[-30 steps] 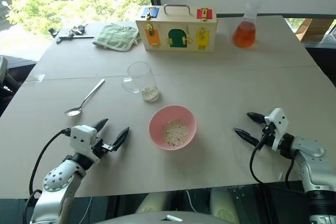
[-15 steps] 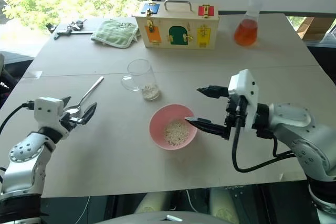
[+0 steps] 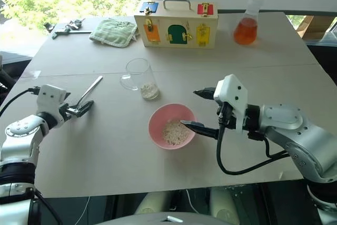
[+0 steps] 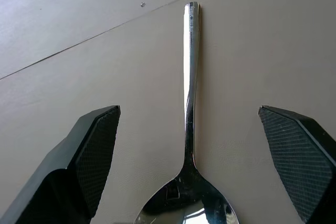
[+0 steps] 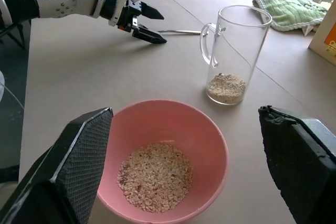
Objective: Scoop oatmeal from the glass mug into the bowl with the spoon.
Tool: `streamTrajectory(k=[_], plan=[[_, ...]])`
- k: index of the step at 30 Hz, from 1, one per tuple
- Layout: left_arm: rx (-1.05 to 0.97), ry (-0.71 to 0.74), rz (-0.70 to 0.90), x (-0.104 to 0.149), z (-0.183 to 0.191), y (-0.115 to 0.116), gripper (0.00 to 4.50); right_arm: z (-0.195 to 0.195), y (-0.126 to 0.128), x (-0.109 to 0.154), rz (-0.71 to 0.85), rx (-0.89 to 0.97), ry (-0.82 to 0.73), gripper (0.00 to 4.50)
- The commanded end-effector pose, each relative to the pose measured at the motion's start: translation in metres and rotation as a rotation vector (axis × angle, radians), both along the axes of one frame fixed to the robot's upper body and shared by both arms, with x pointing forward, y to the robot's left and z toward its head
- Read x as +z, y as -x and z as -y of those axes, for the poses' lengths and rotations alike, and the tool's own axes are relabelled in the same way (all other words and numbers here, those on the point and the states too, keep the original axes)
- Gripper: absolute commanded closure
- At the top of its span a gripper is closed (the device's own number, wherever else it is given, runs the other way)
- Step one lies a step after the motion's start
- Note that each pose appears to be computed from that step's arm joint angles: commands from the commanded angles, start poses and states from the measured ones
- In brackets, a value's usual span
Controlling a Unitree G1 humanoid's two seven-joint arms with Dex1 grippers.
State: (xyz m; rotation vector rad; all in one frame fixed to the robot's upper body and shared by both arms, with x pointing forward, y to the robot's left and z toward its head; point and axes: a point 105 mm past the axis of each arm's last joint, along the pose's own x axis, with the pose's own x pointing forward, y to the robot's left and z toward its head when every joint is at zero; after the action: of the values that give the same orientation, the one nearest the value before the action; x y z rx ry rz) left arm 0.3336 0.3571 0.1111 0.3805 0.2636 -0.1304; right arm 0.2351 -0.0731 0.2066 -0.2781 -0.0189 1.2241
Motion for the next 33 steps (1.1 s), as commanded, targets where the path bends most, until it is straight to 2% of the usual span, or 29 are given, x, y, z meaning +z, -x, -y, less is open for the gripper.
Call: streamTrajectory(k=[1,3,7,12,13,18,21,23,25,27,31,33], plan=[[0.009,-0.039,-0.044,-0.002,-0.007,-0.001,0.03,-0.004,0.002,0.008,0.049,0.024,-0.016,0.00],[0.040,-0.004,-0.074,-0.006,-0.012,-0.002,0.03,-0.004,0.000,0.010,0.055,0.022,-0.016,0.00],[0.082,0.083,-0.133,-0.013,-0.019,0.002,1.70,-0.002,-0.003,0.012,0.065,0.013,-0.013,0.00],[0.149,0.220,-0.250,-0.033,-0.024,0.016,4.23,-0.002,-0.007,0.016,0.075,0.009,-0.014,0.00],[0.161,0.237,-0.263,-0.036,-0.025,0.019,4.47,-0.002,-0.007,0.017,0.078,0.009,-0.014,0.00],[0.206,0.300,-0.255,-0.043,-0.027,0.030,4.47,-0.002,-0.010,0.019,0.082,0.007,-0.010,0.00],[0.152,0.286,-0.119,-0.031,-0.021,0.034,4.47,-0.001,-0.011,0.019,0.079,0.004,-0.011,0.00],[0.162,0.187,0.051,-0.013,-0.023,0.038,4.47,0.001,-0.011,0.018,0.073,-0.002,-0.011,0.00],[0.137,0.089,0.228,0.004,-0.006,0.052,4.47,0.002,-0.014,0.018,0.059,-0.013,-0.026,0.00],[0.081,-0.016,0.307,0.008,0.016,0.067,4.47,0.003,-0.015,0.018,0.044,-0.014,-0.047,0.00],[0.152,-0.138,0.484,0.027,0.043,0.089,4.47,0.001,-0.016,0.019,-0.012,0.004,-0.108,0.00],[0.071,-0.200,0.553,0.037,0.073,0.096,4.47,0.000,-0.017,0.019,-0.058,0.016,-0.143,0.00]])
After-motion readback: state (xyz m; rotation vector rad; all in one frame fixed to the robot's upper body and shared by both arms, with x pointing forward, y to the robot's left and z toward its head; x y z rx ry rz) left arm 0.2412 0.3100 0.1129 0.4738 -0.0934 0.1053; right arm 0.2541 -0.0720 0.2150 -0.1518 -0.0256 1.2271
